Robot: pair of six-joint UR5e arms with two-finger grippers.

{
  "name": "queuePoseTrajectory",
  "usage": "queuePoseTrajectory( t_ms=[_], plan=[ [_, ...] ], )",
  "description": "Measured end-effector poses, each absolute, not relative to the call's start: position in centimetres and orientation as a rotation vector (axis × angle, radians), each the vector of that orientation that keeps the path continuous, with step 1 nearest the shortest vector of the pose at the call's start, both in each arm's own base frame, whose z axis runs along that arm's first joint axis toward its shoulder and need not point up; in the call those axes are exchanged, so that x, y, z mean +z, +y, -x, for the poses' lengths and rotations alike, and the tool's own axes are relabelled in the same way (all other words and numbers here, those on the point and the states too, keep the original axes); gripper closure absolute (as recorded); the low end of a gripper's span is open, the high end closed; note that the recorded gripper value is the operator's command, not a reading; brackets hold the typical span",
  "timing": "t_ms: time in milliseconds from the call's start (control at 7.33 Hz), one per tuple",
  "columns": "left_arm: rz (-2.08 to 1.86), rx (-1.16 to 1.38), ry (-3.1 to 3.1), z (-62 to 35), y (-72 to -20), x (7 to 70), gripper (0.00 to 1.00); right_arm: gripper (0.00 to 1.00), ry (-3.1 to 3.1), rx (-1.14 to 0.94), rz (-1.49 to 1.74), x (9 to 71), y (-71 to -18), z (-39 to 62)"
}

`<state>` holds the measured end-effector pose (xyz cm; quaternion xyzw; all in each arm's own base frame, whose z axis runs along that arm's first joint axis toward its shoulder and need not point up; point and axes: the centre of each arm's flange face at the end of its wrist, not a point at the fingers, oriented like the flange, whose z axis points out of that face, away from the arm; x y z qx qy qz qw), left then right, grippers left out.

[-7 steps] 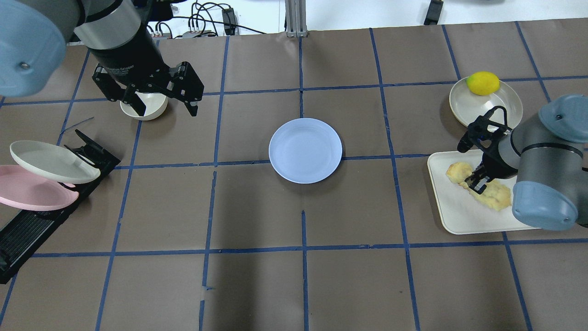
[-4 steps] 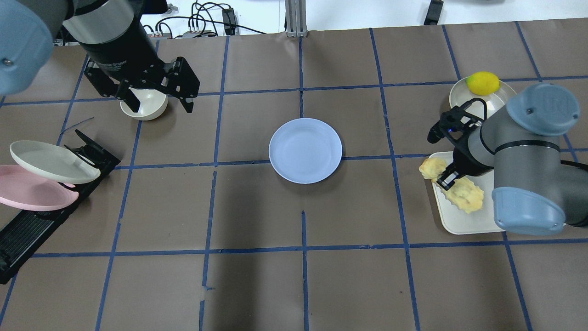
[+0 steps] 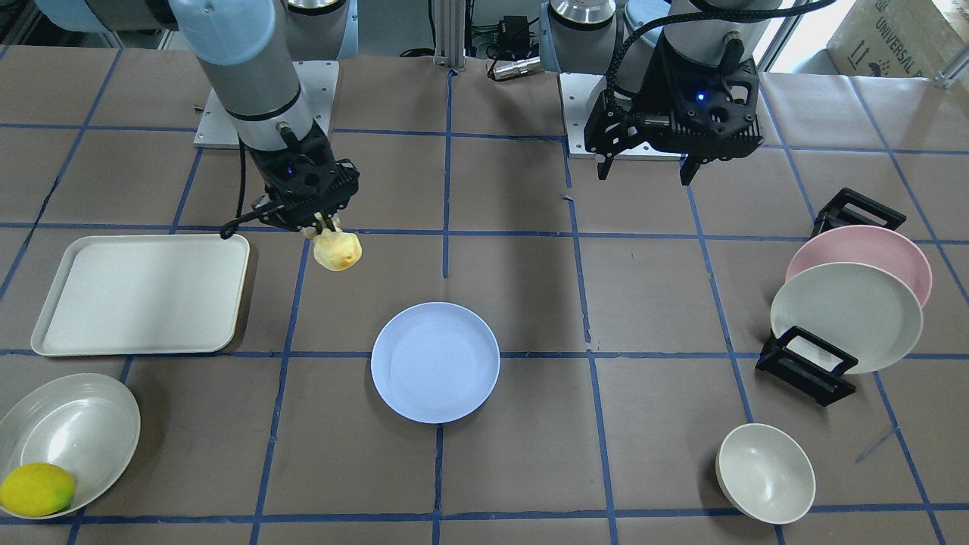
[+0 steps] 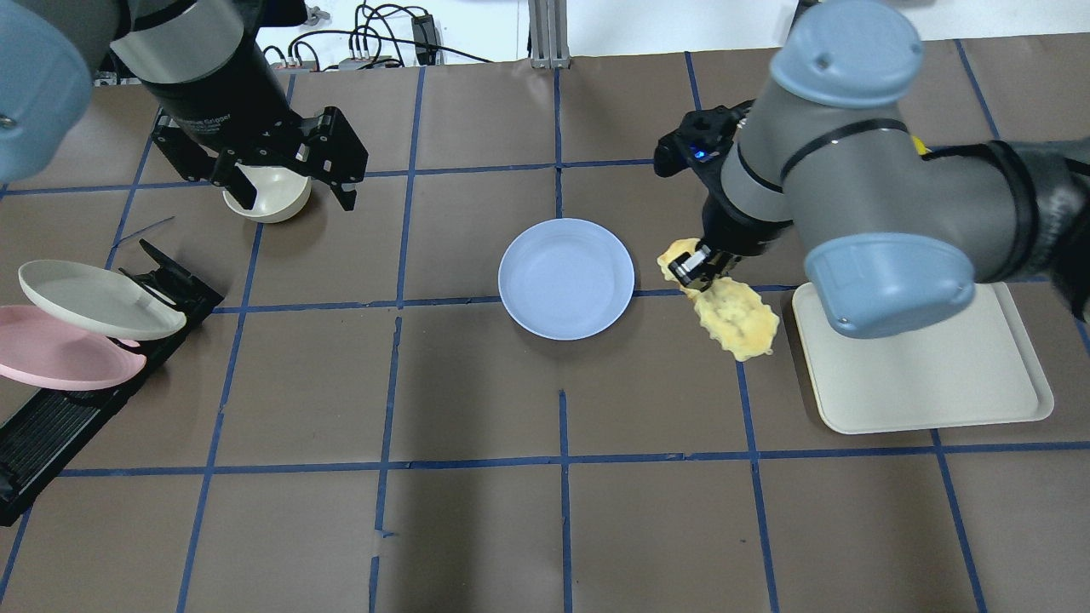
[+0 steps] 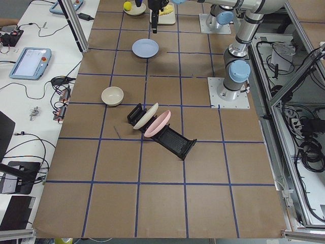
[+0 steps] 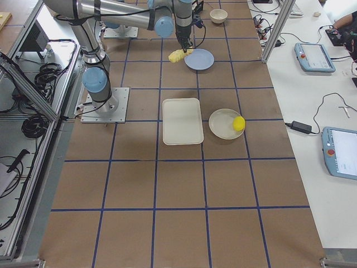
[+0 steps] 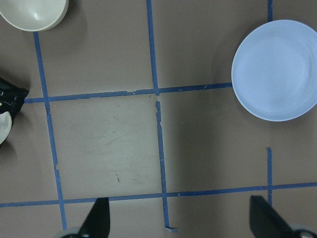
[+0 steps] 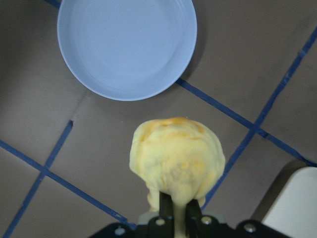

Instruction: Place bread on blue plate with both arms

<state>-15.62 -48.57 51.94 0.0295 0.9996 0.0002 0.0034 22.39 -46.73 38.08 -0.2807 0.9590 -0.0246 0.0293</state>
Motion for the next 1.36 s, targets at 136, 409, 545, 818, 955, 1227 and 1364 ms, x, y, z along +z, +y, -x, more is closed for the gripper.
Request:
queuePoseTrajectory(
  t_ms=[136, 409, 545, 818, 955, 1227, 1364],
  plan=[
    [-0.087, -0.007, 3.133, 15.6, -48.6, 52.3, 0.00, 0.84, 2.950, -0.058, 0.879, 36.5, -48.7, -25.3],
    [-0.083, -0.001, 3.133, 15.6, -48.6, 52.5, 0.00, 0.83, 2.931, -0.084, 0.931, 29.6, -53.0, -29.3],
    [-0.081, 0.001, 3.132, 15.6, -48.6, 52.7, 0.00, 0.82, 2.923, -0.112, 0.955, 26.3, -54.5, -30.9],
    [-0.079, -0.003, 3.133, 15.5, -48.8, 52.9, 0.00, 0.80, 2.907, -0.177, 0.998, 25.1, -56.1, -33.6],
    [-0.079, -0.003, 3.134, 15.5, -48.9, 52.9, 0.00, 0.80, 2.899, -0.190, 1.015, 24.9, -56.6, -34.6],
    [-0.079, -0.003, 3.133, 15.5, -49.1, 52.8, 0.00, 0.01, 2.889, -0.186, 1.035, 23.7, -57.2, -35.8],
    [-0.079, -0.003, 3.134, 15.5, -49.1, 52.8, 0.00, 0.00, 2.891, -0.185, 1.043, 23.4, -57.4, -36.0]
  ],
)
